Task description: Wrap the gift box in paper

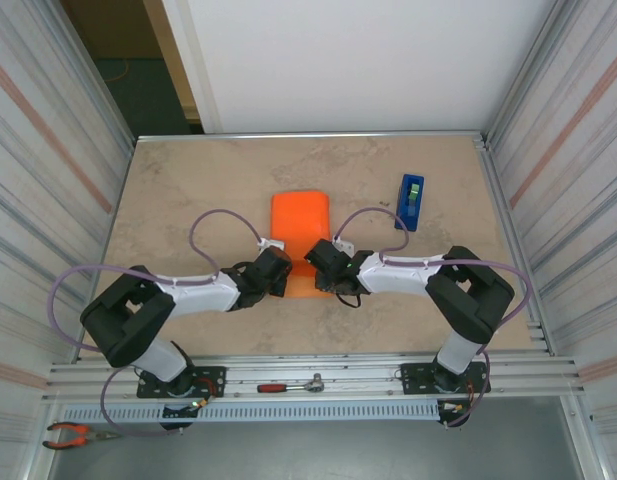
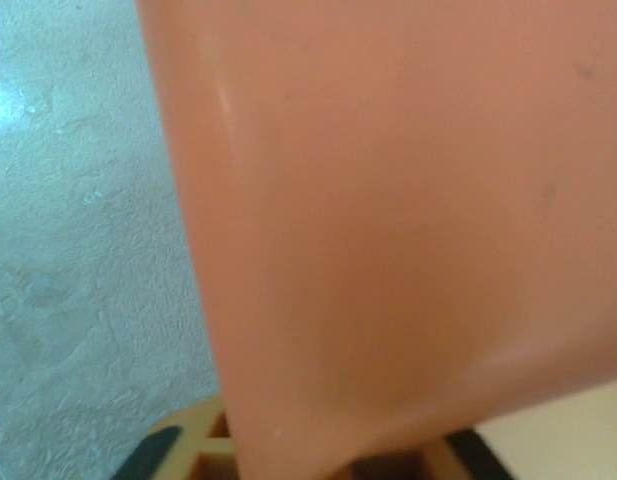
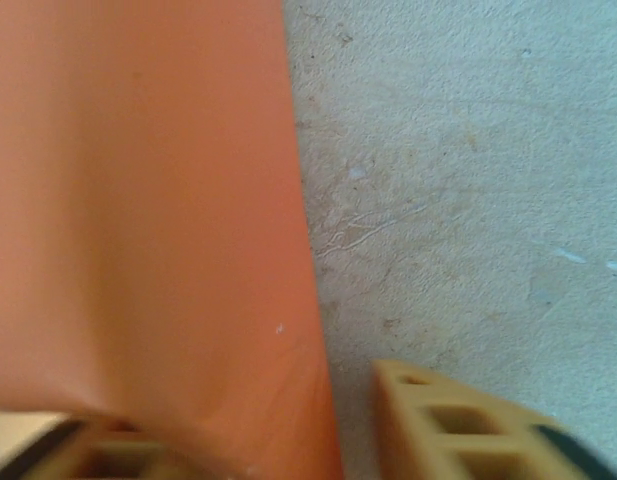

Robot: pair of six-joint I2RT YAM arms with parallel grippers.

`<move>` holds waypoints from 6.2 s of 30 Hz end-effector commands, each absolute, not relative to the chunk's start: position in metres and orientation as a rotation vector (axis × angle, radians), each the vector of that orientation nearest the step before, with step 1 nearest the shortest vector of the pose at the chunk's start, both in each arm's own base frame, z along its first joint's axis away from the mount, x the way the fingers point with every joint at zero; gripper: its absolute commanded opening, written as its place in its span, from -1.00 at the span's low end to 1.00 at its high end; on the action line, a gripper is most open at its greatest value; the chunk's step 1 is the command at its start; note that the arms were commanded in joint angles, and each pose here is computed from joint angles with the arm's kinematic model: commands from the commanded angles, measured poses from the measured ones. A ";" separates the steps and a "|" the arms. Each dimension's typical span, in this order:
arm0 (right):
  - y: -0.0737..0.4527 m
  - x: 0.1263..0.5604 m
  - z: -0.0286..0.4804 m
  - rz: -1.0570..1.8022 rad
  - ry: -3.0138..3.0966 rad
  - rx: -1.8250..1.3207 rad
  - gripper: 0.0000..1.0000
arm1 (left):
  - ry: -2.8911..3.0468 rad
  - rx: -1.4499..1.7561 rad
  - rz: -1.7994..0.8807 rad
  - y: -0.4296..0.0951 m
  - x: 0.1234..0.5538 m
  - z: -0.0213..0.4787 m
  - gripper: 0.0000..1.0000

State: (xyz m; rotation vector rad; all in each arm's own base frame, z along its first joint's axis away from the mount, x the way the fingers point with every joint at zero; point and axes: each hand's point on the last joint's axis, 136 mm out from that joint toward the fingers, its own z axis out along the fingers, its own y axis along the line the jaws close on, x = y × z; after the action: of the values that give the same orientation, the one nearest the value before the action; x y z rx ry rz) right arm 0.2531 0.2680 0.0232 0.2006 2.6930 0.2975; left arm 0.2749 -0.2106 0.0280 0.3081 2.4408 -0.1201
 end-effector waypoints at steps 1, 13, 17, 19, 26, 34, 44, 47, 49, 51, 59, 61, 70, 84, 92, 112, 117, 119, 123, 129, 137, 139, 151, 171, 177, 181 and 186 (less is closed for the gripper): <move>0.268 0.258 0.024 0.262 2.684 0.224 -0.19 | 2.426 0.323 -0.110 -0.217 0.279 0.031 -0.65; 0.266 0.268 0.017 0.259 2.695 0.250 -0.27 | 2.425 0.347 -0.112 -0.222 0.280 0.030 -0.50; 0.261 0.274 0.013 0.250 2.699 0.276 -0.16 | 2.420 0.350 -0.107 -0.223 0.283 0.030 -0.40; 0.258 0.277 0.013 0.246 2.698 0.280 -0.16 | 2.415 0.347 -0.109 -0.224 0.284 0.032 -0.23; 0.255 0.283 0.015 0.256 2.695 0.287 -0.19 | 2.411 0.366 -0.103 -0.231 0.290 0.032 -0.48; 0.259 0.284 0.019 0.282 2.700 0.262 -0.68 | 2.412 0.377 -0.118 -0.234 0.289 0.033 -0.63; 0.253 0.273 0.031 0.280 2.692 0.255 0.03 | 2.439 0.366 -0.190 -0.226 0.270 0.051 -0.01; 0.249 0.276 0.032 0.273 2.689 0.261 0.20 | 2.415 0.341 -0.210 -0.222 0.268 0.067 0.17; 0.248 0.282 0.033 0.276 2.690 0.270 0.29 | 2.392 0.339 -0.227 -0.223 0.270 0.080 0.27; 0.247 0.289 0.033 0.269 2.689 0.272 0.35 | 2.378 0.345 -0.238 -0.225 0.272 0.088 0.35; 0.252 0.298 0.035 0.255 2.701 0.238 0.38 | 2.372 0.345 -0.251 -0.229 0.285 0.097 0.77; 0.252 0.293 0.038 0.270 2.698 0.233 0.43 | 2.375 0.337 -0.242 -0.227 0.286 0.095 0.97; 0.231 0.272 0.054 0.179 2.679 0.221 0.96 | 2.393 0.224 -0.359 -0.212 0.289 0.091 0.97; 0.238 0.270 0.069 0.531 2.697 0.149 0.96 | 2.441 0.176 -0.358 -0.188 0.281 0.104 0.98; 0.229 0.318 0.114 0.669 2.629 0.228 0.97 | 2.410 0.043 -0.529 -0.187 0.323 0.144 0.98; 0.277 0.479 0.096 0.976 2.643 0.377 0.97 | 2.553 -0.102 -0.968 -0.232 0.468 0.103 0.77; 0.290 0.481 0.071 0.980 2.690 0.399 0.86 | 2.568 -0.115 -1.030 -0.236 0.477 0.084 0.40; 0.292 0.479 0.063 0.979 2.706 0.412 0.76 | 2.578 -0.118 -1.052 -0.239 0.478 0.075 0.24; 0.291 0.475 0.050 0.957 2.732 0.445 0.57 | 2.601 -0.121 -1.079 -0.242 0.479 0.055 -0.08; 0.283 0.471 0.039 0.930 2.745 0.497 0.34 | 2.614 -0.119 -1.084 -0.241 0.479 0.042 -0.25; 0.280 0.472 0.032 0.940 2.749 0.521 0.20 | 2.583 -0.167 -1.047 -0.231 0.472 0.044 -0.18; 0.278 0.476 0.037 0.950 2.736 0.522 0.30 | 2.572 -0.168 -1.042 -0.229 0.474 0.048 -0.03; 0.247 0.455 0.118 0.881 2.594 0.451 0.90 | 2.379 -0.103 -1.069 -0.201 0.480 0.140 0.60; 0.257 0.265 0.069 0.405 2.704 0.103 0.96 | 2.453 -0.025 -0.607 -0.160 0.289 0.099 0.98; 0.265 0.267 0.051 0.380 2.718 0.136 0.96 | 2.469 0.145 -0.431 -0.177 0.273 0.081 0.98; 0.264 0.276 0.049 0.350 2.710 0.162 0.97 | 2.452 0.159 -0.358 -0.180 0.275 0.075 0.98; 0.257 0.288 0.038 0.328 2.730 0.214 0.98 | 2.451 0.151 -0.312 -0.181 0.281 0.067 0.97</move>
State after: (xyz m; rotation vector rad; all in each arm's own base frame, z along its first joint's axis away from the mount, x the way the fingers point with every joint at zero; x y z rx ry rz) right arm 0.2727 0.2603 0.0368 0.1392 2.7538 0.3463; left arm 0.2727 -0.1890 0.0701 0.1593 2.4819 -0.4011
